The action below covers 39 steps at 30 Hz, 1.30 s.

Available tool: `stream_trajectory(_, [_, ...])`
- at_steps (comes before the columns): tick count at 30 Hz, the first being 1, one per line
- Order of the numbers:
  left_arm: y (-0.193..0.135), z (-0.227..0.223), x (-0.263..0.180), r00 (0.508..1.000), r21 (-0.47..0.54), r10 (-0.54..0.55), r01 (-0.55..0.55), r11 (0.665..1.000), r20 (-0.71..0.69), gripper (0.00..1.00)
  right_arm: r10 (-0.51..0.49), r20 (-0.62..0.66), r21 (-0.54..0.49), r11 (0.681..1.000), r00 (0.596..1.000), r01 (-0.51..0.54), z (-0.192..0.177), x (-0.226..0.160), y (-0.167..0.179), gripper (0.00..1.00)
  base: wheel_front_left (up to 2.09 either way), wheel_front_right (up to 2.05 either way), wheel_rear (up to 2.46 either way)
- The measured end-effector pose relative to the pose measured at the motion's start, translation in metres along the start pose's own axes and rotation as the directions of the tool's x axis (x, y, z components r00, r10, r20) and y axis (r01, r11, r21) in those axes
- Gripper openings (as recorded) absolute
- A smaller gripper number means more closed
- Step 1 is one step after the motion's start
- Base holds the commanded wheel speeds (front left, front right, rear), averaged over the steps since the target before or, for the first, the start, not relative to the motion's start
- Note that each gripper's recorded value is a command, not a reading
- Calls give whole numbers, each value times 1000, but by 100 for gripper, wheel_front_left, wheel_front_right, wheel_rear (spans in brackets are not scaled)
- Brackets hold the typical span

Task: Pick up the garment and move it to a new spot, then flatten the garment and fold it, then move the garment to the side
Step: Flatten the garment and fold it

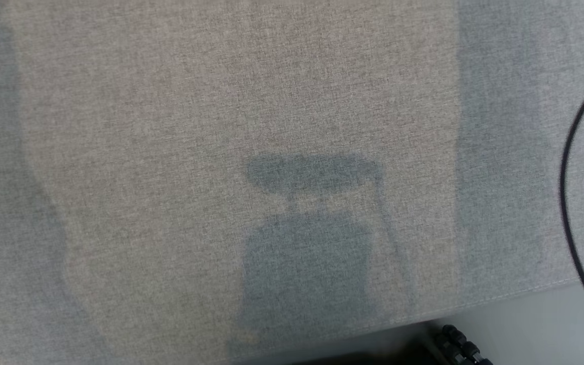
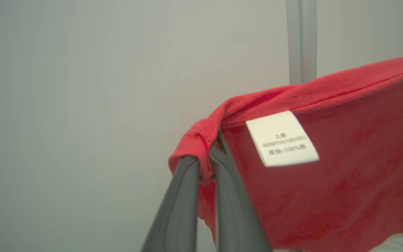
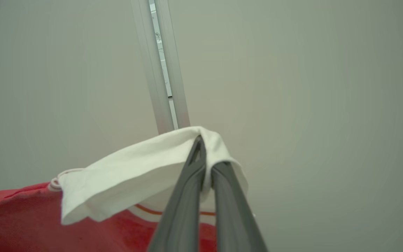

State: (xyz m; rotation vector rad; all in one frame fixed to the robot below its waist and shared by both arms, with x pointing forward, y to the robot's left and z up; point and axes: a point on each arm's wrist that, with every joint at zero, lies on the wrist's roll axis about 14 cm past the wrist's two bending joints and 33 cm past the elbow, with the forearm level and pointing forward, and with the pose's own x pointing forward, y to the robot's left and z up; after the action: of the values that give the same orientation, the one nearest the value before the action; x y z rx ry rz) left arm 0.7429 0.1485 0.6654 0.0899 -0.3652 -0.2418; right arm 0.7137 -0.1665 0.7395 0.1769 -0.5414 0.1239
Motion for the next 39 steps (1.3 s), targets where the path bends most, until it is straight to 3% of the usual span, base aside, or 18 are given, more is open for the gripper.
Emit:
stream_trajectory(6, [-21,-148,-60,965,-72,-35,17,997,-261,0,47,-269,72,997,962,-28,-138,-78,8,0,0,0,0])
stream_trajectory(12, [-42,-212,-155,888,-168,-85,9,986,-452,0,26,-450,134,990,893,39,-185,-189,-8,0,0,0,0])
stream_trajectory(20, [-65,-189,-245,851,-253,-134,2,967,-507,0,-65,-512,138,978,857,157,-139,-282,-44,0,0,0,0])
stream_trajectory(23, [-74,-174,-286,837,-267,-130,-20,963,-531,0,-76,-543,146,972,836,183,-121,-317,-41,0,0,0,0])
stream_trajectory(24, [-83,-166,-318,820,-290,-135,-39,956,-555,0,-86,-559,162,964,824,210,-109,-338,-37,0,0,0,0])
stream_trajectory(30, [-109,-131,-404,776,-342,-138,-105,934,-616,0,-139,-571,186,938,809,293,-62,-399,-32,0,0,0,0])
stream_trajectory(34, [-130,-104,-448,751,-397,-145,-166,903,-644,0,-165,-613,178,924,773,338,-37,-448,-27,0,0,0,0])
stream_trajectory(39, [-161,-73,-484,727,-502,-190,-239,831,-660,0,-216,-632,169,899,744,404,-8,-495,-27,0,0,0,0])
